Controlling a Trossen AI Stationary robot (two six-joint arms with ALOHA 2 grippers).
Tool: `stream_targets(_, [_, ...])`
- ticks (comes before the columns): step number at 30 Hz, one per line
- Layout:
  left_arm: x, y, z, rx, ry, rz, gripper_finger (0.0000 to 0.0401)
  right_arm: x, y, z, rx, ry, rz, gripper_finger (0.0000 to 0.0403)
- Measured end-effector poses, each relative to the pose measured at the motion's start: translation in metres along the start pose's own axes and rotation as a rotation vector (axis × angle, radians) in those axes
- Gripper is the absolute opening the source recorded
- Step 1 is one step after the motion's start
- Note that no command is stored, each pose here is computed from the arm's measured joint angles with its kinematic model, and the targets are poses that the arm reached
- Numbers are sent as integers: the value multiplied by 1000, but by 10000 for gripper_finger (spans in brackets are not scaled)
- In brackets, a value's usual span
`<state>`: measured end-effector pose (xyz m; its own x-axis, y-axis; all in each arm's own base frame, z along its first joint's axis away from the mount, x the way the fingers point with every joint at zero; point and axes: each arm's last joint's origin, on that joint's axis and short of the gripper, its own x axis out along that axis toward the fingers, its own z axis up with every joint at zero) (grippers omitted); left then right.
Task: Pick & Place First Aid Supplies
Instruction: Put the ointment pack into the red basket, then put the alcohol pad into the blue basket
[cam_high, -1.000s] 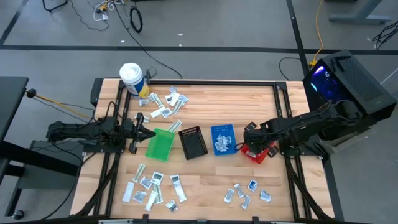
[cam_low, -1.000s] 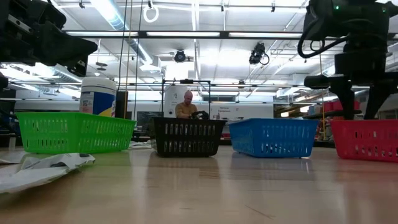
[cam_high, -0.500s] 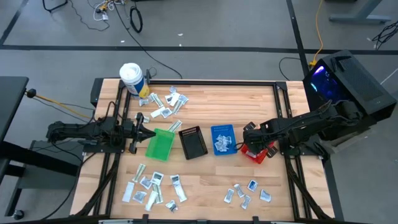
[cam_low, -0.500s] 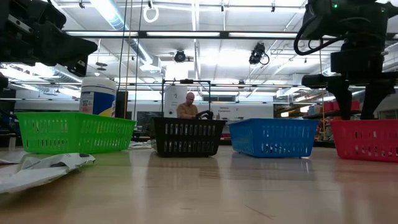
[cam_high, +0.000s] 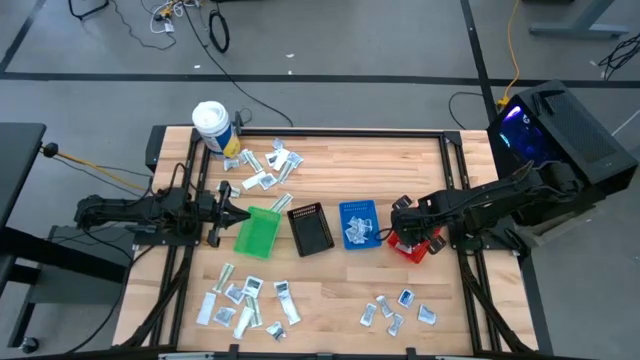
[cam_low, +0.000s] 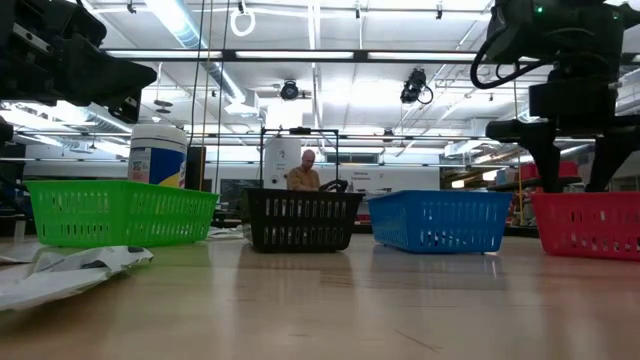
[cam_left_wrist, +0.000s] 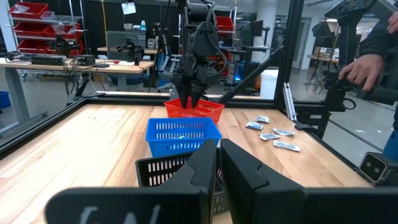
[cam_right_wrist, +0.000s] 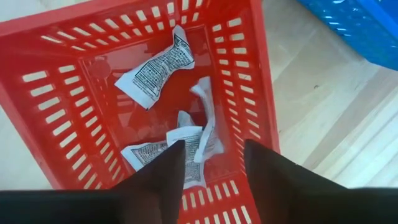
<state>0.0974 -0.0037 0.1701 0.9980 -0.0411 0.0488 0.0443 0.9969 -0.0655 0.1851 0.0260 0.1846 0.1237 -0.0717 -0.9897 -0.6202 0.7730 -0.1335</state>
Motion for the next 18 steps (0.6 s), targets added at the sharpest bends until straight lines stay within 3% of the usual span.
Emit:
stream_targets(11, [0, 0, 0, 0, 0, 0, 32, -46, -7, 28, 20, -129, -67, 207])
stream_targets(18, [0, 0, 0, 0, 0, 0, 32, -70, 6, 47, -11, -228, -85, 225])
